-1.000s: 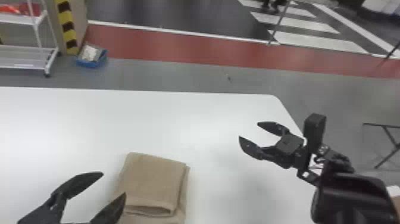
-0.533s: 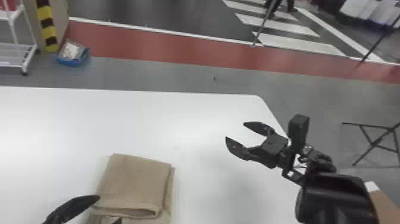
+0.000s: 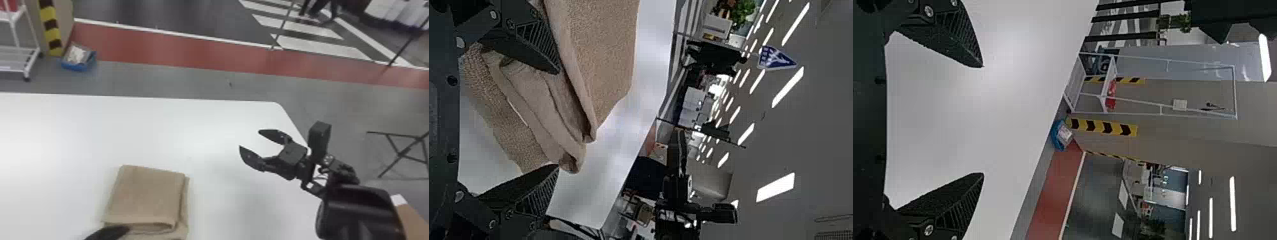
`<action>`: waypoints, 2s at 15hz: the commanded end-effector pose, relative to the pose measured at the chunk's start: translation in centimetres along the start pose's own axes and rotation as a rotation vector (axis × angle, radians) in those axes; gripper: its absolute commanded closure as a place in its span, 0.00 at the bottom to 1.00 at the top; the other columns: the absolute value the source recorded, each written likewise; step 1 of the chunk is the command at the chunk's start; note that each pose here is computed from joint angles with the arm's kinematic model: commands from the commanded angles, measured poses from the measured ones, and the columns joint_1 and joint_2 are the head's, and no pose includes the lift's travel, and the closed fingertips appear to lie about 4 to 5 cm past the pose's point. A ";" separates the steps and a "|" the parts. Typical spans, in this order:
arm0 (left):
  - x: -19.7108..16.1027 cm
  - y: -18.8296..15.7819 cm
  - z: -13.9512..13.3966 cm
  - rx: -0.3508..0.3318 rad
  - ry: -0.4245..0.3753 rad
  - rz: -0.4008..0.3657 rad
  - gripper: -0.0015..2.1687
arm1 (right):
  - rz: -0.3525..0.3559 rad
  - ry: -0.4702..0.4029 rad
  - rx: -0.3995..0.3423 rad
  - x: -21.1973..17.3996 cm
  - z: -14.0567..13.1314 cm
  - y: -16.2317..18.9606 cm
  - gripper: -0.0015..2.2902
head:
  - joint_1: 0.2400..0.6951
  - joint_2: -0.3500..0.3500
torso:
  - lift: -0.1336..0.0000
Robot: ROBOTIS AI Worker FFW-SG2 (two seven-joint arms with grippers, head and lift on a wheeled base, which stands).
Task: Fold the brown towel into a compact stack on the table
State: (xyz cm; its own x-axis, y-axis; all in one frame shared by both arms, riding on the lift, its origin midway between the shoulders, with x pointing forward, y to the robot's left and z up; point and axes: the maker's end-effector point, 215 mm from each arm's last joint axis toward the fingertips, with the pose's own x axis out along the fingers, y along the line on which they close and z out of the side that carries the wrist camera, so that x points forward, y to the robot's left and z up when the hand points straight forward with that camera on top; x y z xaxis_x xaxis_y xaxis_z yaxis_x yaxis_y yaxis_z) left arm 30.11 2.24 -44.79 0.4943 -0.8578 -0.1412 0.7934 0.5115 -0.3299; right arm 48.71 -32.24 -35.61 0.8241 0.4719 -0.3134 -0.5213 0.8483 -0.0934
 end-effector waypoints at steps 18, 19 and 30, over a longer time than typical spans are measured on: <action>4.7 -2.8 2.4 0.057 -0.021 -0.044 0.12 | 0.320 0.366 -0.081 7.8 -3.5 17.3 0.13 | 1.00 0.10 | 0.07; 4.7 -2.8 2.6 0.059 -0.023 -0.043 0.12 | 0.312 0.395 -0.074 7.6 -4.1 17.1 0.14 | 1.00 0.11 | 0.07; 4.7 -3.5 3.2 0.069 -0.030 -0.050 0.12 | 0.352 0.436 -0.087 12.9 -2.7 19.8 0.14 | 1.00 0.20 | 0.07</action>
State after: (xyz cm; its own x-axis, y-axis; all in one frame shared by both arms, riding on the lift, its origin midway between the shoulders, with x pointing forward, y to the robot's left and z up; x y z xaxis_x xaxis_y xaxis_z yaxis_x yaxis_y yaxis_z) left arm 30.83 -3.24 -41.49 0.4617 -0.8810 -0.1031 0.8401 0.4716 -0.2678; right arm 47.93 -10.57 -43.74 0.4489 0.5696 -0.6885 -0.7733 0.6337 0.0201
